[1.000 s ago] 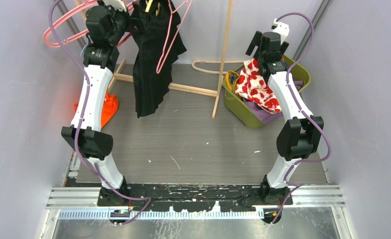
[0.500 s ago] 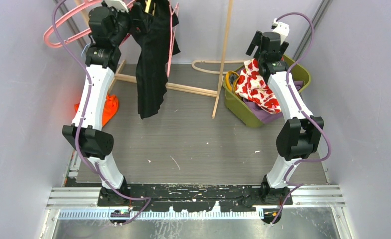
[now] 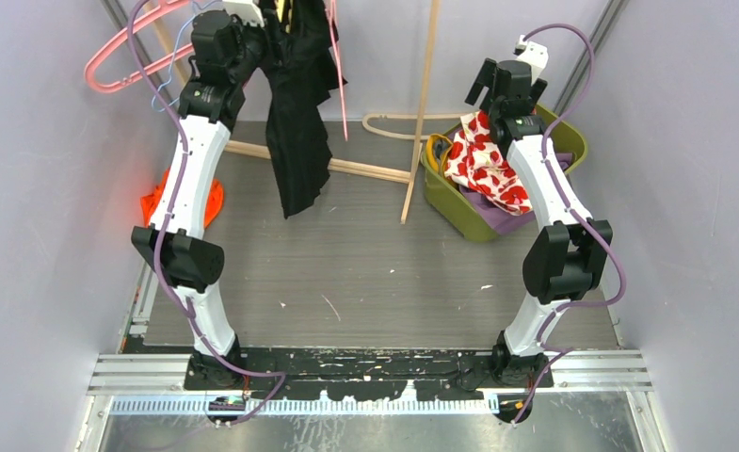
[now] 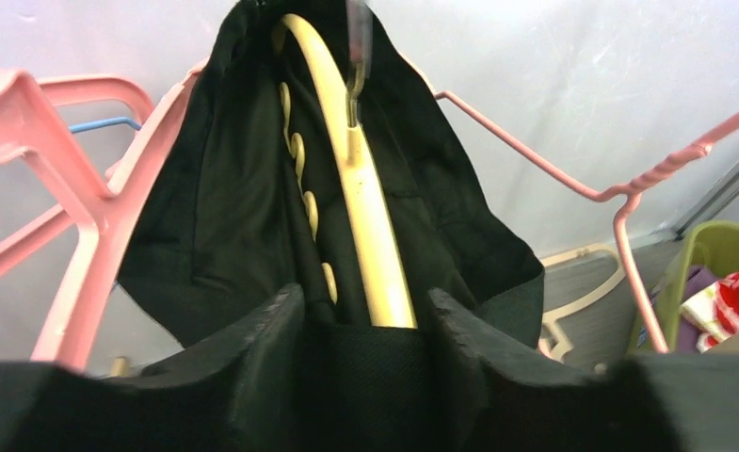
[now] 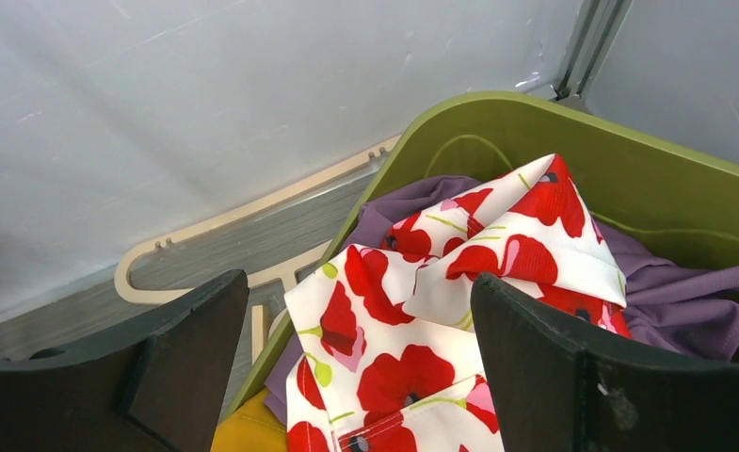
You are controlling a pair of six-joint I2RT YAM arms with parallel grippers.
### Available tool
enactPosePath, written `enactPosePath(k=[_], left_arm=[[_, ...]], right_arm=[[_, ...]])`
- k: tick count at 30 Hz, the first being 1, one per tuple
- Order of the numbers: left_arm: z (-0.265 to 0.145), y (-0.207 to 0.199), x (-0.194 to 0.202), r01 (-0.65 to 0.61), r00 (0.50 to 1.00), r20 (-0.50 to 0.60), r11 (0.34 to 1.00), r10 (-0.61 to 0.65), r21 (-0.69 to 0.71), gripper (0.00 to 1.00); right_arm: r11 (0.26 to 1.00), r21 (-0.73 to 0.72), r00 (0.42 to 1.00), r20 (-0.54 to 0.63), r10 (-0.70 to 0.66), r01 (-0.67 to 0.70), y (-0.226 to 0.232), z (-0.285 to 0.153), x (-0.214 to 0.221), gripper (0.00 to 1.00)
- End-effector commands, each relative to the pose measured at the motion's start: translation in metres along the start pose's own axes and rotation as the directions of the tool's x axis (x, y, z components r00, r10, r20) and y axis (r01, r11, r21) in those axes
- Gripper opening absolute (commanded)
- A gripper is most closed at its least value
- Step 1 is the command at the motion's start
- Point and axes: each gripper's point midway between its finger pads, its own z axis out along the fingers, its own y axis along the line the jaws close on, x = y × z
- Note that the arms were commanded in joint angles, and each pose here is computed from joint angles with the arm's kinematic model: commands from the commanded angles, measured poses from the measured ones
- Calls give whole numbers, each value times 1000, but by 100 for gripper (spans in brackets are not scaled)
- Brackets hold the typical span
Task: Remove the skirt from the hanger
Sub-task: Pick up the hanger from the clothesline.
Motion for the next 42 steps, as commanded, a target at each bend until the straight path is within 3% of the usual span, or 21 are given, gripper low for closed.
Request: enactPosePath(k=[1,3,4,10,14,25,35,42], left_arm=[[0,20,11,-70,997,-48,995,67,-66,35],[-2,19,1,-81,997,-20,995,80,-64,3],[-3,19,-1,-88,996,-9,994,88,-65,0],[8,33,-5,-103,992,64,992,108,-77,0],[15,42,-27,-46,977,206,996,62,-81,0],[-6,34,-116,4,872,490,999,12,-32,0],[-59,13,-176,-56,801,597,998,43,4,0],[-88,9,-193,-94,789,607,995,94,-31,0]], right_arm=[[999,-8,996,78,38,-37,1,-4,-29,93],[999,-11,996,76,41,-40,2,-3,-28,93],[999,-14,996,76,43,-42,2,-3,-29,93],[999,-17,996,71,52,-50,2,-5,-28,92],[998,-21,996,71,55,-54,3,-7,-28,92],[999,-7,997,71,39,-38,-2,-6,-25,93],[998,-21,997,40,62,-62,5,3,-16,92],[998,-21,997,39,63,-63,4,3,-15,92]])
